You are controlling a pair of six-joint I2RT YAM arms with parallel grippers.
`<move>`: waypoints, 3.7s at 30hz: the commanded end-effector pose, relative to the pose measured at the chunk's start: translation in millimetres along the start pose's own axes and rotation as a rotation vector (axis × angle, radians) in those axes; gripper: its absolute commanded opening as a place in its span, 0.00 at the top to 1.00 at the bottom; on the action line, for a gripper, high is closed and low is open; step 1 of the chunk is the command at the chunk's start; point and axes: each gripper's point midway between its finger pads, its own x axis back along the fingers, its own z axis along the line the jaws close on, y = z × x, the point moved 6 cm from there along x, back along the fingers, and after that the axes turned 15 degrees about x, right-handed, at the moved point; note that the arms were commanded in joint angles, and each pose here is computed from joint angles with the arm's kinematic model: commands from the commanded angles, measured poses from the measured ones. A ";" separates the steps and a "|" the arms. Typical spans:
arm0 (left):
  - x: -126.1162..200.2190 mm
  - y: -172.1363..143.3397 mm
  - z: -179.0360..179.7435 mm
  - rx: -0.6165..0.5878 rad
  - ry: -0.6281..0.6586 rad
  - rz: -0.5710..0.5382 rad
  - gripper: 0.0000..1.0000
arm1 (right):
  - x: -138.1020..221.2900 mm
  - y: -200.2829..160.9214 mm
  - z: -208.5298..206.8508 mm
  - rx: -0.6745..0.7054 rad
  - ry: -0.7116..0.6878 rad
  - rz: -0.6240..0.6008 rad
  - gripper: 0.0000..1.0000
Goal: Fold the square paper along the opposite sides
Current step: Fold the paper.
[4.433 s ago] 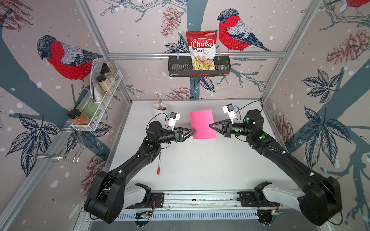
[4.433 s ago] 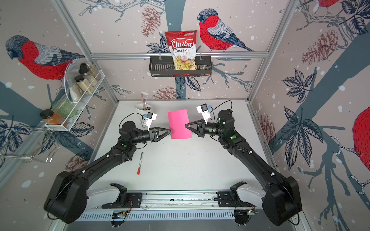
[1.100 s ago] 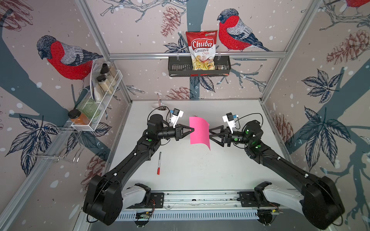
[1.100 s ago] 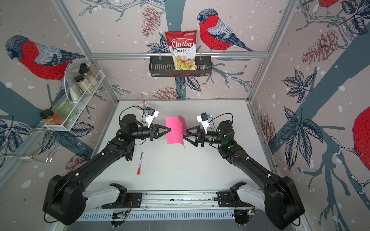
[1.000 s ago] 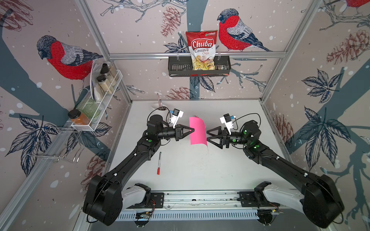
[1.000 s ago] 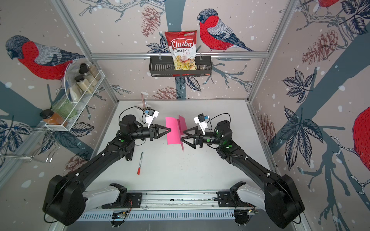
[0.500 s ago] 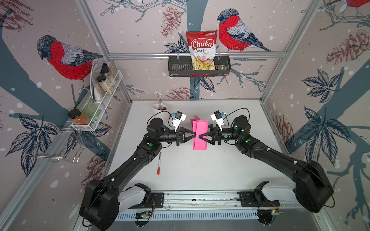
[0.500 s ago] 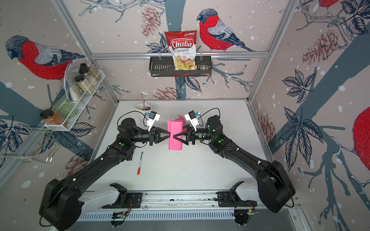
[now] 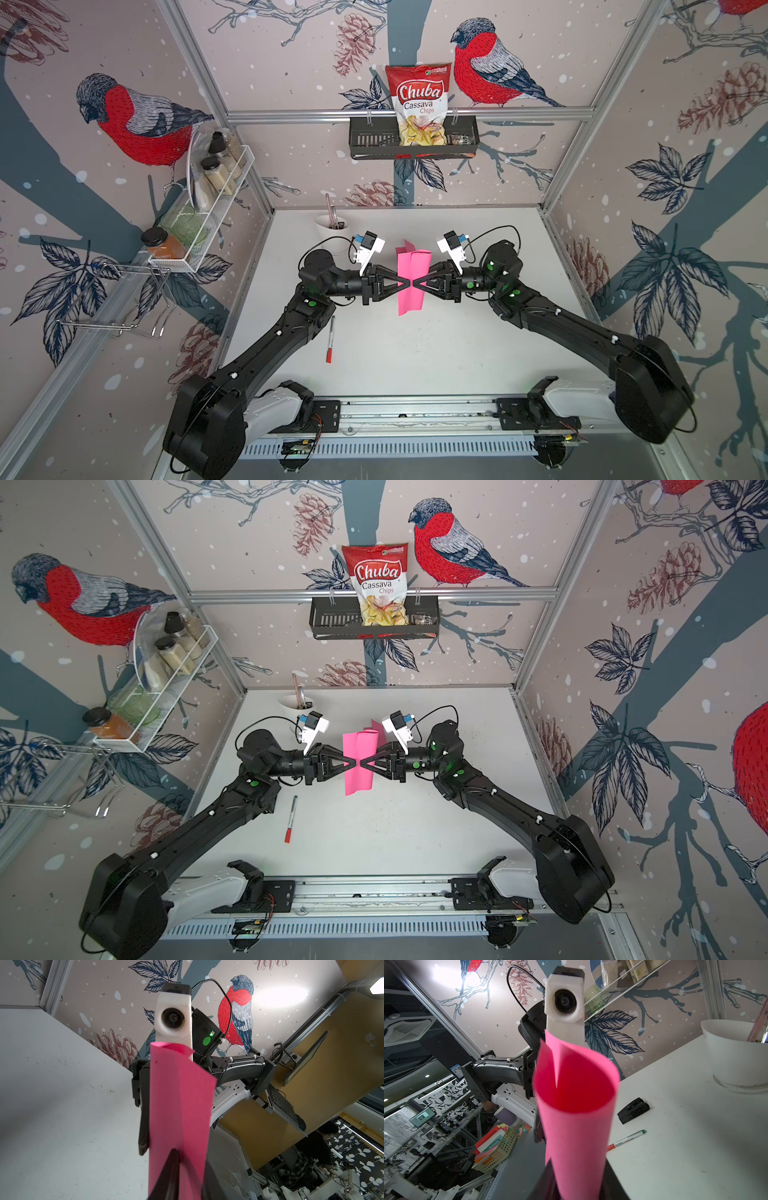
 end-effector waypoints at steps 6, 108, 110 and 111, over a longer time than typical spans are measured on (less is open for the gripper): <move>0.4 1.7 -10.2 -0.041 -0.044 -0.002 0.73 | -2.5 5.3 1.6 0.015 0.015 -0.003 0.71; 5.5 10.6 -16.7 -0.043 -0.110 -0.066 0.81 | -12.8 20.7 9.2 -0.002 0.086 0.017 0.75; 5.6 10.7 -16.6 -0.043 -0.108 -0.068 0.82 | -12.4 21.9 8.8 0.000 0.083 0.013 0.74; 5.4 10.4 -16.6 -0.043 -0.108 -0.067 0.82 | -12.4 21.8 9.1 -0.001 0.083 0.013 0.74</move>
